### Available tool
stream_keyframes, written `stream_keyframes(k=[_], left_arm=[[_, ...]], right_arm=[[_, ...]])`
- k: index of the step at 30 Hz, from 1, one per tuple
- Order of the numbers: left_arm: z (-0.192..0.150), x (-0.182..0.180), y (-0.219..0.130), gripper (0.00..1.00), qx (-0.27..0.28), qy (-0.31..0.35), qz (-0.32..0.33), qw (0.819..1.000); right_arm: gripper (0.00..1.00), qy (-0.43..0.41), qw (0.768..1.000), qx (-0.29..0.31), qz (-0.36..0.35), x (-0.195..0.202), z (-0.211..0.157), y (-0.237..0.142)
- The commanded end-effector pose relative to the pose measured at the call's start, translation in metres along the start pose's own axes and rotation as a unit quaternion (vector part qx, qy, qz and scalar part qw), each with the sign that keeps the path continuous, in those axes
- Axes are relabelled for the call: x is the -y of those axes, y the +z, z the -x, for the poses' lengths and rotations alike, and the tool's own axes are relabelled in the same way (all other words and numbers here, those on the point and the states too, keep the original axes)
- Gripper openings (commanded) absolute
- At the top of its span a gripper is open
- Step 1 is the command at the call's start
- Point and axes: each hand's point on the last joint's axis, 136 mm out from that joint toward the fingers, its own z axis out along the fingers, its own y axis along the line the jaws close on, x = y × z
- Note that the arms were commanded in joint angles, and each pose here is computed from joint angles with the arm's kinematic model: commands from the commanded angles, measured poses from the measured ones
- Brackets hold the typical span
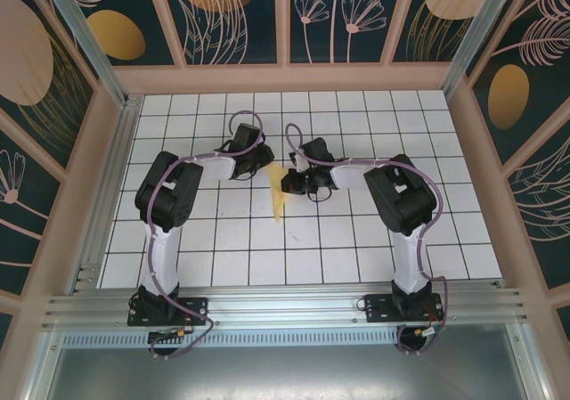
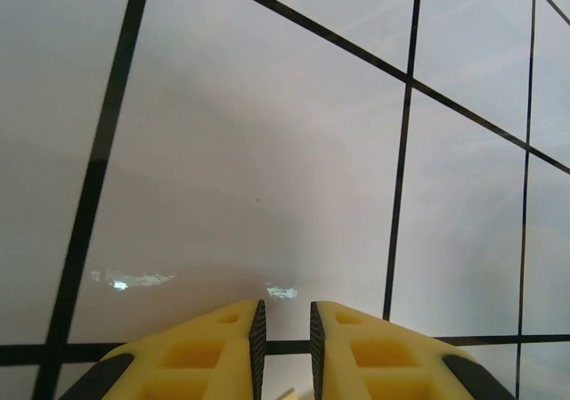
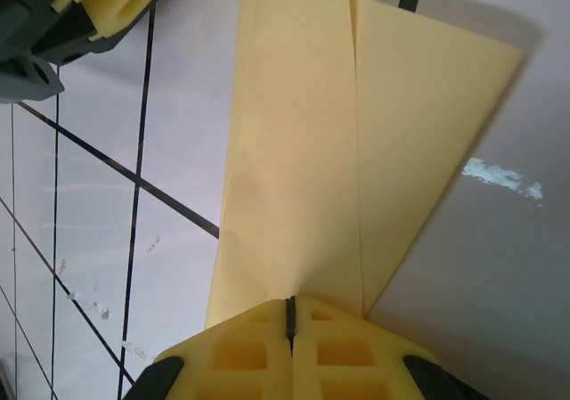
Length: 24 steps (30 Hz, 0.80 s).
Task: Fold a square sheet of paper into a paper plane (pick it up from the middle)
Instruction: Fold the wing for the fifth time at the center of the table.
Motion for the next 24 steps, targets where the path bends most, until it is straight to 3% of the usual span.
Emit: stream_keyframes(k=[1, 6, 10, 14, 24], left_arm=[[0.005, 0.026, -0.016, 0.23, -0.002, 0.029, -0.049, 0.998], [-0.014, 0.047, -0.041, 0.22, -0.022, 0.033, -0.132, 0.990], [-0.036, 0.048, -0.042, 0.21, -0.050, 0.035, -0.149, 0.987], [-0.055, 0.037, -0.031, 0.19, -0.073, 0.039, -0.130, 0.988], [-0.069, -0.024, -0.008, 0.12, -0.081, 0.020, 0.005, 0.996]], right_arm=[[0.00, 0.048, 0.992, -0.084, -0.086, 0.052, -0.059, 0.006], [0.00, 0.042, 0.994, -0.076, -0.068, 0.042, -0.052, 0.004], [0.00, 0.029, 0.997, -0.058, -0.038, 0.024, -0.038, -0.003], [0.00, 0.014, 0.999, -0.040, -0.011, 0.004, -0.023, -0.010], [0.00, -0.005, 1.000, -0.010, -0.001, -0.015, -0.007, -0.028]])
